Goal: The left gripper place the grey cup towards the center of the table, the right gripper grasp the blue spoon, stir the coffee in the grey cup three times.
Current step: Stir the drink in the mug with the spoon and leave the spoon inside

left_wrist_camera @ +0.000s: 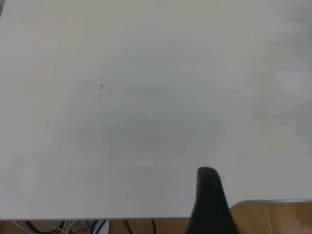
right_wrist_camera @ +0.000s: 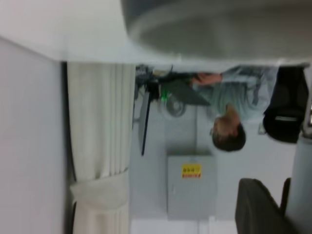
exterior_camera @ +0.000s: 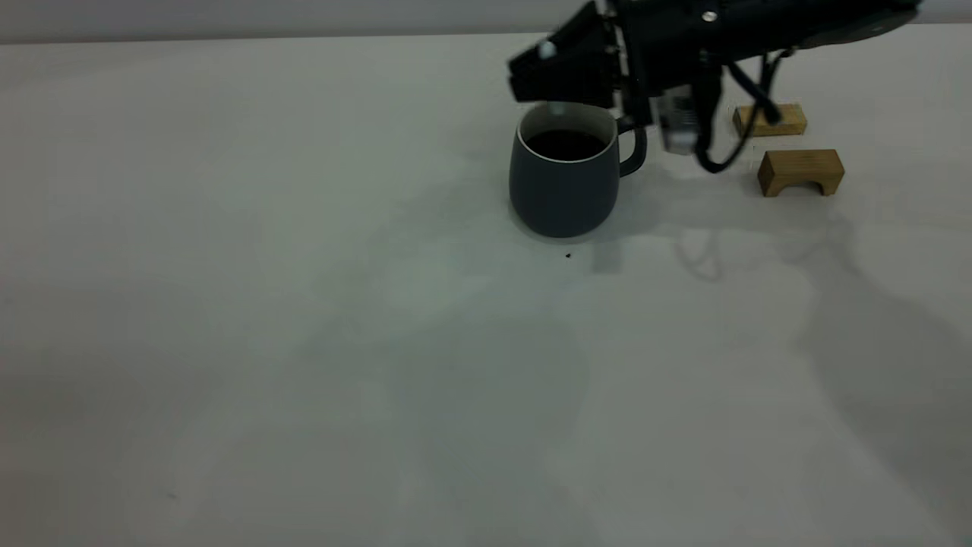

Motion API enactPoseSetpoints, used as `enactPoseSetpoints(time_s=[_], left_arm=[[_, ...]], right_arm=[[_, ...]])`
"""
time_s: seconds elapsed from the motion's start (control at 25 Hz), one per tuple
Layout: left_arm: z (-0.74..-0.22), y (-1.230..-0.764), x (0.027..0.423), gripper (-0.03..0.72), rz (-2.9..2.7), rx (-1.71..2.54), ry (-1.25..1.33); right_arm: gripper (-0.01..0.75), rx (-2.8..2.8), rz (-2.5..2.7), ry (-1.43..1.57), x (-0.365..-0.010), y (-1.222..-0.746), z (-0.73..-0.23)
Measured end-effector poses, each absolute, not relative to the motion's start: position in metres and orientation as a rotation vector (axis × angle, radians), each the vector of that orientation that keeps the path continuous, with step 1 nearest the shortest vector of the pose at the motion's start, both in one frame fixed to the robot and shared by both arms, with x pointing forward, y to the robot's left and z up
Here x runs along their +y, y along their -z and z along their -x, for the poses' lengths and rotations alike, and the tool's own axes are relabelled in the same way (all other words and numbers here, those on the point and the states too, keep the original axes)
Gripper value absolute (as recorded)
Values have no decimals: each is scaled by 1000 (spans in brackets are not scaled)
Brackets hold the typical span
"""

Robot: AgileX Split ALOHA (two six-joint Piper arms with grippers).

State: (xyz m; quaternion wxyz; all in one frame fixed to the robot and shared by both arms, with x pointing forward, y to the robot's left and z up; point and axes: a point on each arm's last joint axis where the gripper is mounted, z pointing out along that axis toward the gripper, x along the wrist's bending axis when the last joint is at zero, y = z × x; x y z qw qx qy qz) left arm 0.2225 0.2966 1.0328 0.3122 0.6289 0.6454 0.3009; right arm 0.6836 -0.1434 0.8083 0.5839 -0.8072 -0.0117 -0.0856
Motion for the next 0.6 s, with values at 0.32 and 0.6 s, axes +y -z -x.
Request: enactPoseSetpoints(time_s=[0.32,0.6], left_arm=[[-223,-1033,297,585,-1659,1703,-794],[-223,-1033,297,585,-1659,1703,-794]], right_arm=[[122,75,1794,276,-142,-816,-693],[122,-15,1875,271,-164,-809,-691]])
